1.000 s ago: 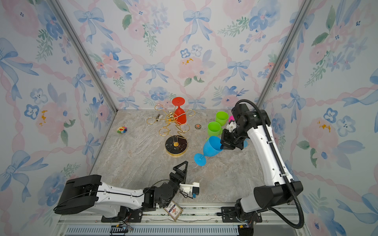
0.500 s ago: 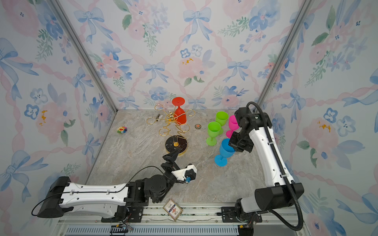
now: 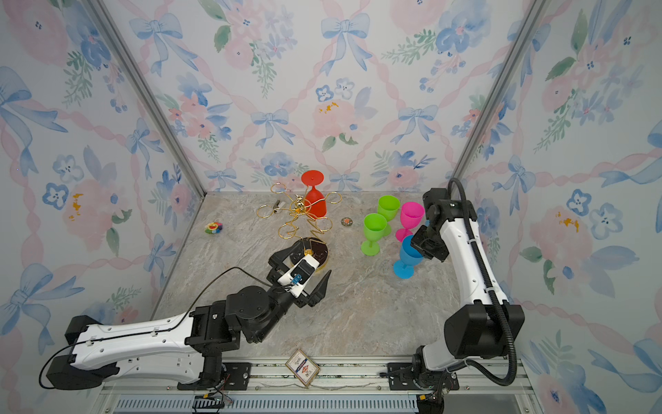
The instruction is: Take the wine glass off the wine glass rack
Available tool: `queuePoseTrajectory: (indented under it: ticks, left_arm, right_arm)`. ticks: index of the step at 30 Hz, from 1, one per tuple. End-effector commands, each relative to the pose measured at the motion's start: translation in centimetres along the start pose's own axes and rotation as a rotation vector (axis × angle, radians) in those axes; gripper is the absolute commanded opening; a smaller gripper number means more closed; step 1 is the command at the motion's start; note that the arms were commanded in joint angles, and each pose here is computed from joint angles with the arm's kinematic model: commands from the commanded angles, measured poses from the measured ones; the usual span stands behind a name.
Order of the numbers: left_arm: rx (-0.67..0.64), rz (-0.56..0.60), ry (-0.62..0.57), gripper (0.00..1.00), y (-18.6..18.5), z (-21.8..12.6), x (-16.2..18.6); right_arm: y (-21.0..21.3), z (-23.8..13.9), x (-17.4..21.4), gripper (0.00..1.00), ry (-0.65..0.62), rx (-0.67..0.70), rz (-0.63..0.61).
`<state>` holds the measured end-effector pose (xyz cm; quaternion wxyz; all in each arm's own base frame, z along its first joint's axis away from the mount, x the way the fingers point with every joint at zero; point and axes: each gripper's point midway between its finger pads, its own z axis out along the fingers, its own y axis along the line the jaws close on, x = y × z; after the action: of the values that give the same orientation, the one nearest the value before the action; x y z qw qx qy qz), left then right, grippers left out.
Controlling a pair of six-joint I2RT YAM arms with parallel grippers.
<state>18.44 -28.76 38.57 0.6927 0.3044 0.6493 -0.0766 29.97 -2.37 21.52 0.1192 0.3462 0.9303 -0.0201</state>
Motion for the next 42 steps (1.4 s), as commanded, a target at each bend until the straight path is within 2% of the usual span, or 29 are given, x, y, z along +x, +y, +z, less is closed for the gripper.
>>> queuePoseTrajectory:
  ticks: [1,8,13,42]
  left_arm:
    - [0.015,-0.123,0.0,0.98,1.0,-0.3,-0.9]
    - [0.022,-0.26,-0.004,0.98,3.1,-0.3,-0.8]
    - [-0.011,-0.273,0.009,0.98,3.9,-0.5,-0.3]
    - [0.024,-0.306,0.033,0.98,3.0,-0.2,1.0]
  right_arm:
    - [0.6,0.2,-2.0,0.0,-0.044,-0.013,0.014]
    - [1.6,1.7,-3.6,0.0,-0.025,-0.004,0.001]
    - [2.7,2.9,-4.5,0.0,-0.005,-0.013,-0.002]
    - [5.8,5.9,-5.5,0.0,0.042,-0.029,-0.024]
